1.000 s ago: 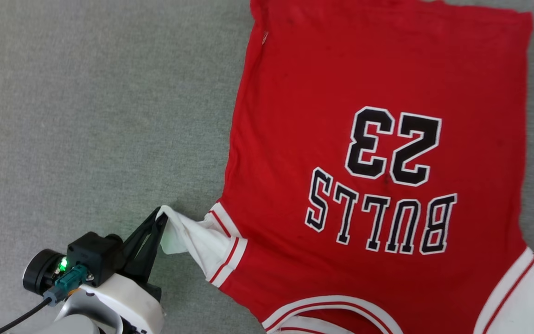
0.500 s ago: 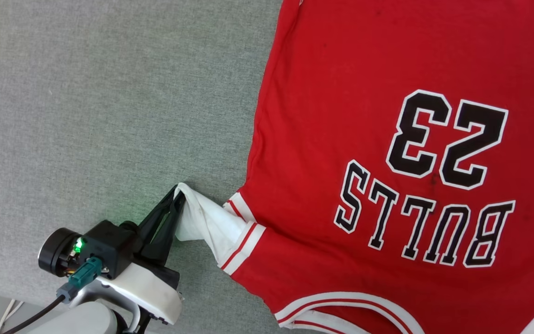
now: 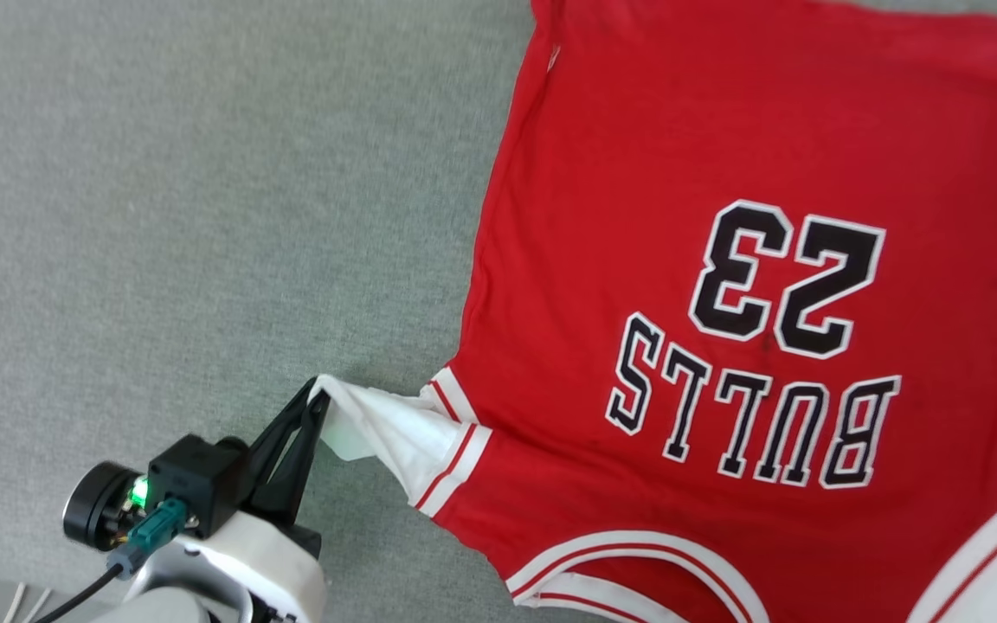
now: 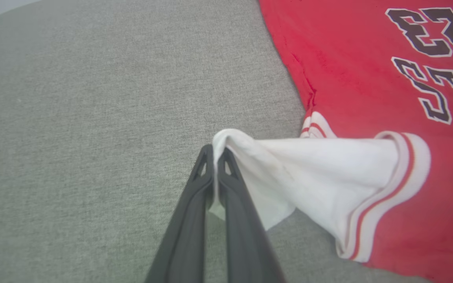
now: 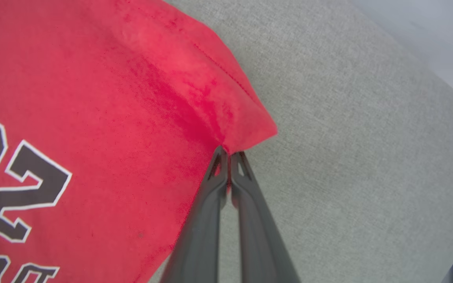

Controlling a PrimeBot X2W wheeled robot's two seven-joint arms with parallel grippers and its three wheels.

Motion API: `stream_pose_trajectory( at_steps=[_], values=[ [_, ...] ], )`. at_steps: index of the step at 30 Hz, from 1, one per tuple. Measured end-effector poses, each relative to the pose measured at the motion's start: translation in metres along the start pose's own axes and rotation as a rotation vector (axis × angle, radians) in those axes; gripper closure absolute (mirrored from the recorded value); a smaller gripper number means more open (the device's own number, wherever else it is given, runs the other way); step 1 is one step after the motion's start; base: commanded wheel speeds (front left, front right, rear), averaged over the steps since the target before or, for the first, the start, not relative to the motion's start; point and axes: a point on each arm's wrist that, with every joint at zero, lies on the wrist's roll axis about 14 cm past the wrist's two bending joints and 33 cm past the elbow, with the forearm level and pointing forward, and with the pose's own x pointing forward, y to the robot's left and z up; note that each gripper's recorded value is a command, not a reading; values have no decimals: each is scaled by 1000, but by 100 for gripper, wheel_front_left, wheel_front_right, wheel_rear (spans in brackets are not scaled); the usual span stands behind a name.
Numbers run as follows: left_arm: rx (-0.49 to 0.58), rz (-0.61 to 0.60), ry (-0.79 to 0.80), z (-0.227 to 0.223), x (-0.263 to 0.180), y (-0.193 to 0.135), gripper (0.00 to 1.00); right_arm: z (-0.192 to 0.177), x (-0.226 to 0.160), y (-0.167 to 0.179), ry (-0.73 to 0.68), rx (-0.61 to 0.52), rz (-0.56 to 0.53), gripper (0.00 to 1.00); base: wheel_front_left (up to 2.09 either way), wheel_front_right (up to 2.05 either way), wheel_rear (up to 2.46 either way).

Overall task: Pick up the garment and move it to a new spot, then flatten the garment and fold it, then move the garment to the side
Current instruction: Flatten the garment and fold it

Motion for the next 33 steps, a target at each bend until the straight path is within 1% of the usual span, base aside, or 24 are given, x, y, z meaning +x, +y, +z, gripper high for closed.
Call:
stream_pose_trajectory(
  at_steps=[4,7,10,12,14,18,20,23,26,28,29,30,31,33],
  values=[
    [4,5,-28,9,-14,-1,100,-10,-37,1,-39,-67,-7,100,0,0,0],
    [-1,5,-43,13,-23,-4,100,-27,-65,2,-62,-101,3,100,0,0,0],
    [-3,-1,-54,16,-31,-7,100,-55,-87,1,-60,-119,10,100,0,0,0],
    [2,-6,-59,17,-35,-9,100,-82,-98,-1,-32,-125,8,100,0,0,0],
    [5,-12,-63,18,-37,-12,100,-110,-106,-4,-11,-96,15,100,0,0,0],
    [6,-28,-73,22,-38,-17,100,-185,-110,-5,93,-26,31,100,0,0,0],
    [9,-39,-79,24,-38,-20,100,-221,-110,-1,139,27,46,100,0,0,0],
    [10,-51,-82,25,-37,-23,100,-285,-107,14,249,101,80,100,0,0,0],
    [8,-58,-79,24,-36,-25,100,-325,-104,34,290,178,117,100,0,0,0],
    [8,-62,-78,23,-35,-26,100,-343,-103,46,309,212,134,100,0,0,0],
    [8,-63,-77,23,-35,-26,100,-348,-101,49,305,232,135,97,0,0,0],
    [7,-66,-75,23,-34,-27,100,-349,-101,50,296,246,132,22,0,0,0],
    [8,-66,-75,22,-34,-27,100,-348,-100,50,283,252,126,0,0,0,0],
    [8,-72,-76,23,-34,-28,100,-341,-99,50,244,273,122,0,0,0,0]
  ],
)
